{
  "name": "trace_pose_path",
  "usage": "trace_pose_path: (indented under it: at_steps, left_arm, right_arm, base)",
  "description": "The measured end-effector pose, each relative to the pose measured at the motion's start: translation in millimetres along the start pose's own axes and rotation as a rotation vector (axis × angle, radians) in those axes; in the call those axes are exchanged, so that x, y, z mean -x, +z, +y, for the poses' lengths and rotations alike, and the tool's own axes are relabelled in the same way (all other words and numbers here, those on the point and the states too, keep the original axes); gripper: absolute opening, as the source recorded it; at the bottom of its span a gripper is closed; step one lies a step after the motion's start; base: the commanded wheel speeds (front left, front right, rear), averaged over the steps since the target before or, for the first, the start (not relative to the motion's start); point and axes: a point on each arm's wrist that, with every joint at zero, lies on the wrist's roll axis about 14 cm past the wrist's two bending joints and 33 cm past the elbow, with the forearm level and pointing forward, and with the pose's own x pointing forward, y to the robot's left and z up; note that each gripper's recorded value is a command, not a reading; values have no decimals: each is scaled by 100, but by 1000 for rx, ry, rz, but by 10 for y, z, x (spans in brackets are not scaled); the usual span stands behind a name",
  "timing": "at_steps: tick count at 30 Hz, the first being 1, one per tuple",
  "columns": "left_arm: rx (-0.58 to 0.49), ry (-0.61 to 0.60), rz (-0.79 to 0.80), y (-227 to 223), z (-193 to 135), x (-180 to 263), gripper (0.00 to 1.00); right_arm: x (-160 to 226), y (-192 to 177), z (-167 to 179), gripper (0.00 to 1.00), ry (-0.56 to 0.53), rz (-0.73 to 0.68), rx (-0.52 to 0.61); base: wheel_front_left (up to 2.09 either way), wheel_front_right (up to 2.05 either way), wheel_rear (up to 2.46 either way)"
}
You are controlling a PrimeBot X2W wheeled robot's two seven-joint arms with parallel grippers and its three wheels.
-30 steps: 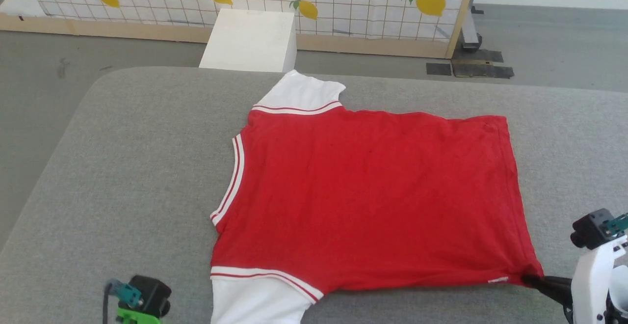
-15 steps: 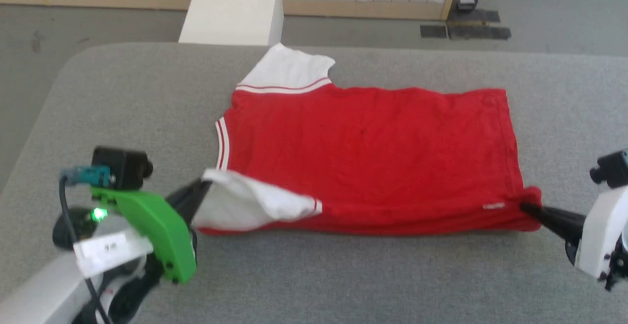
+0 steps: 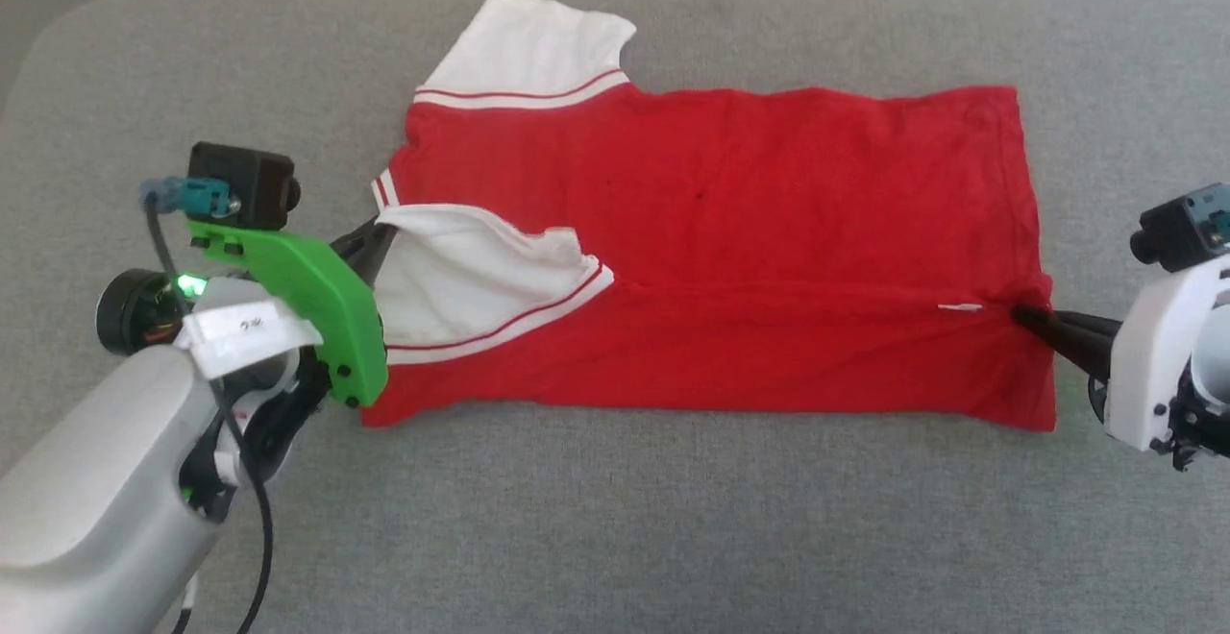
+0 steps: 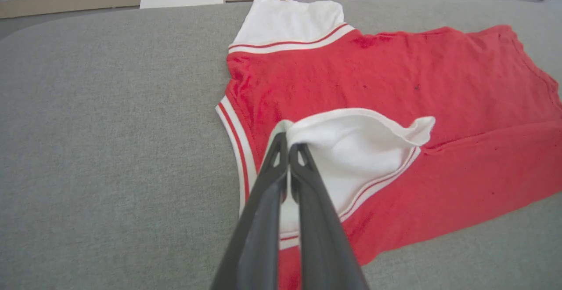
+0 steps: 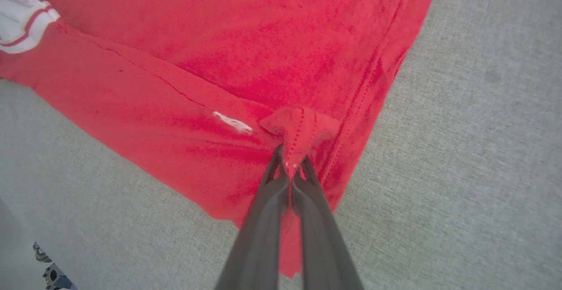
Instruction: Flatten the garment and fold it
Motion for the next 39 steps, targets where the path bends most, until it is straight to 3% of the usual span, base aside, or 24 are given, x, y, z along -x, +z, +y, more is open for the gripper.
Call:
trace_pose_path:
  at_steps: [11,12,13,14,21,25,39]
  left_arm:
    - [-19,48,195,-654,208,-449,0]
    - [-16,54,197,-671,218,-461,21]
    - [-12,59,191,-673,223,-470,98]
    - [-13,64,182,-665,229,-475,100]
    - [-33,58,65,-401,146,-400,100]
    - [-26,66,-2,-254,72,-278,100]
    - [61,134,97,-686,-131,257,100]
  right_arm:
    - [-327,-190,-37,0,-9,88,12]
    - [-330,-187,-43,1,-13,87,13]
    - [-329,-180,-46,93,-18,84,22]
    - [-329,-171,-42,100,-22,79,26]
    - [-230,60,44,100,-28,-34,23]
    - [-104,17,39,100,-55,-57,7]
    - [272,-237,226,100,-160,-94,-67]
  base:
    - [0,0,0]
    - [0,0,0]
    - [0,0,0]
    - [0,0,0]
    - [0,0,0]
    - [0,0,0]
    - [0,0,0]
